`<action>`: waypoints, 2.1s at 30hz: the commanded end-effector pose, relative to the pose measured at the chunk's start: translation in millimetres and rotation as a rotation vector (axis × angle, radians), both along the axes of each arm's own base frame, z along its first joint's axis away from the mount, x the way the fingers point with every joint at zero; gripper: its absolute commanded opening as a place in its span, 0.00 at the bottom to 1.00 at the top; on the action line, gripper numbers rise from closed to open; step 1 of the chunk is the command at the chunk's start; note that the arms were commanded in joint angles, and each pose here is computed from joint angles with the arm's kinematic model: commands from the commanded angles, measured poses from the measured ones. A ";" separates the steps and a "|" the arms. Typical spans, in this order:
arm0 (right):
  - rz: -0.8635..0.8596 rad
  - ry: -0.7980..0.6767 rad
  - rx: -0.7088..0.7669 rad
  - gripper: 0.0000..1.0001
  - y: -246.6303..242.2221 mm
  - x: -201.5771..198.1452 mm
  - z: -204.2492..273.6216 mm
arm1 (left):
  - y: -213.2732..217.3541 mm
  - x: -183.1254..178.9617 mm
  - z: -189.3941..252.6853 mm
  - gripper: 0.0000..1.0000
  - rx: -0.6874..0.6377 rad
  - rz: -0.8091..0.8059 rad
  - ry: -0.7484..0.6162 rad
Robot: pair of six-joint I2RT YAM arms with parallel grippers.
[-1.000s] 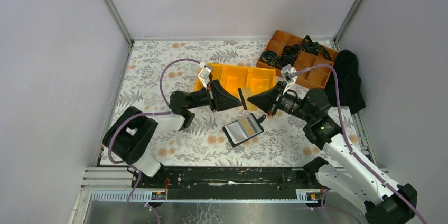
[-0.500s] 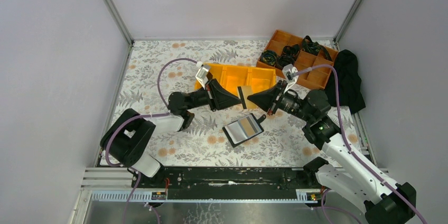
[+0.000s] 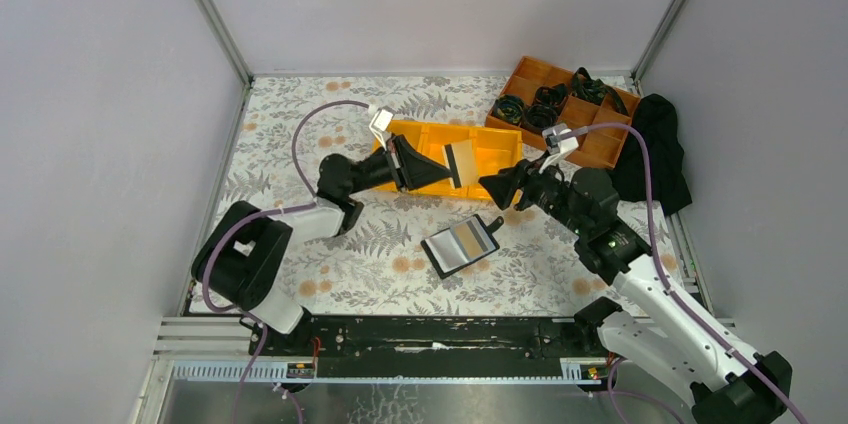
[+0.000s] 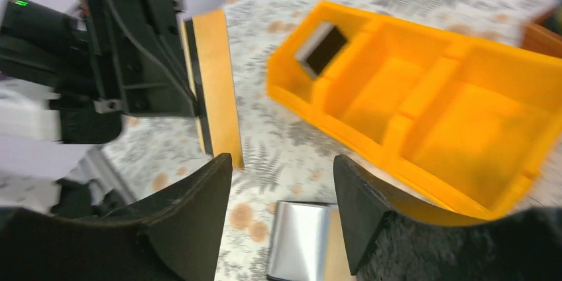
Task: Take the credit cards out of the card holder
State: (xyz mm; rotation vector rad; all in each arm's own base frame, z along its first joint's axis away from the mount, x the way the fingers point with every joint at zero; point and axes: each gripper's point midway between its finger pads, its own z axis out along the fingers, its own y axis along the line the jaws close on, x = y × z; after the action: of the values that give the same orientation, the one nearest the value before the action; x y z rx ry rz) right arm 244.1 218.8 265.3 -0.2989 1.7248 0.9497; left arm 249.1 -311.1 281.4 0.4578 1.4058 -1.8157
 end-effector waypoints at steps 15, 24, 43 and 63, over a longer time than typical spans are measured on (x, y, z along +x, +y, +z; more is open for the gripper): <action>-0.231 0.177 -0.295 0.65 -26.2 51.4 -83.2 | 92.4 147.4 -103.1 0.00 0.987 0.467 0.329; -0.210 0.237 -0.311 0.65 -18.9 54.9 -110.9 | 123.7 175.8 -141.9 0.00 1.206 0.425 0.364; -0.209 0.239 -0.324 0.65 -17.2 59.2 -115.4 | 135.7 213.0 -130.1 0.00 1.245 0.503 0.389; -0.193 0.296 -0.358 0.66 -15.3 57.8 -133.2 | 147.8 205.4 -183.1 0.00 1.408 0.453 0.500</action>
State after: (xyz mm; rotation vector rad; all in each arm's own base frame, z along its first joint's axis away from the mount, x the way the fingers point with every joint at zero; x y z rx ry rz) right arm 289.7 193.1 106.2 -0.2061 2.2317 0.5212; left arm 454.3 -165.1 108.9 0.2602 2.7012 -0.3586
